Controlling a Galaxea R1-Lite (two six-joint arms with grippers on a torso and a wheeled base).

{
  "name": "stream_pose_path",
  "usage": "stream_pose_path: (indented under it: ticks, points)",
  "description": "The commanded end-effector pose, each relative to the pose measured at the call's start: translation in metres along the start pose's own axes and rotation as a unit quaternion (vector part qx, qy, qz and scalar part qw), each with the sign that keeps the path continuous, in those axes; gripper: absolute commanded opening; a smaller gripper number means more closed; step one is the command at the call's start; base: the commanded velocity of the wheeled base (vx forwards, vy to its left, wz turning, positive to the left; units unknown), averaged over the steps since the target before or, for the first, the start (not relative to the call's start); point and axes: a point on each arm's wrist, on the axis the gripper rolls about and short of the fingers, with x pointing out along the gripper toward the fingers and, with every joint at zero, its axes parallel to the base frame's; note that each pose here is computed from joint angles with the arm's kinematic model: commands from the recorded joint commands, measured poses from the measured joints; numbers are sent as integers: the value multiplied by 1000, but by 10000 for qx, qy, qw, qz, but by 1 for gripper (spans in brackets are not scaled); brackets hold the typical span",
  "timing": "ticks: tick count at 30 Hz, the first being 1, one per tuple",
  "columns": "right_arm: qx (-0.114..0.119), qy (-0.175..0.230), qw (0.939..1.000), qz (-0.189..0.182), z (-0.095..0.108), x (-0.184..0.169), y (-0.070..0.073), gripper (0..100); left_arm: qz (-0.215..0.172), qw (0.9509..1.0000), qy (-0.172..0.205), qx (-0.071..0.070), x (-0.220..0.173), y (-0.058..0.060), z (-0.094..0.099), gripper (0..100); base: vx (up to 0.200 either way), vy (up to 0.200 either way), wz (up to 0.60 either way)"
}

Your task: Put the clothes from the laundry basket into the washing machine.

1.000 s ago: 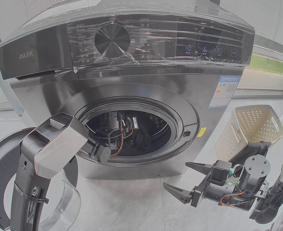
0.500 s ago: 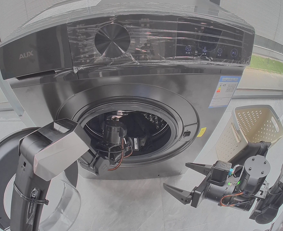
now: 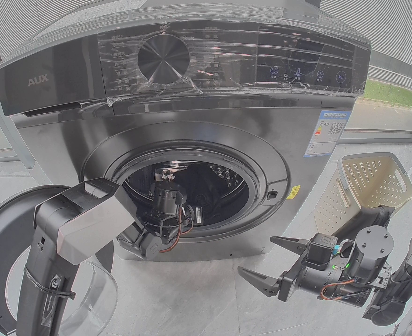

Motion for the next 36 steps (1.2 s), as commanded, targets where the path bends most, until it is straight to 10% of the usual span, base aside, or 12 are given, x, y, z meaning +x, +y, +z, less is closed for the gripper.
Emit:
stream_pose_path:
  ticks: [1,13,25,26,36]
  points:
    - [-1,-4,10000,3,0,0,0,100,-13,9998,-174,-49,5,-1,7,0,0,0,0]
    - [-3,-10,10000,11,0,1,0,100,347,9894,-1354,-386,17,19,64,0,0,0,0]
    - [-3,14,10000,15,-1,0,1,100,398,9887,-1381,-434,23,21,63,0,0,0,0]
    - [-3,21,10000,14,-1,0,1,100,400,9888,-1374,-434,23,21,62,100,0,0,0]
    - [-1,20,10000,7,-1,0,0,100,162,9923,-1130,-491,2,-5,57,100,0,0,0]
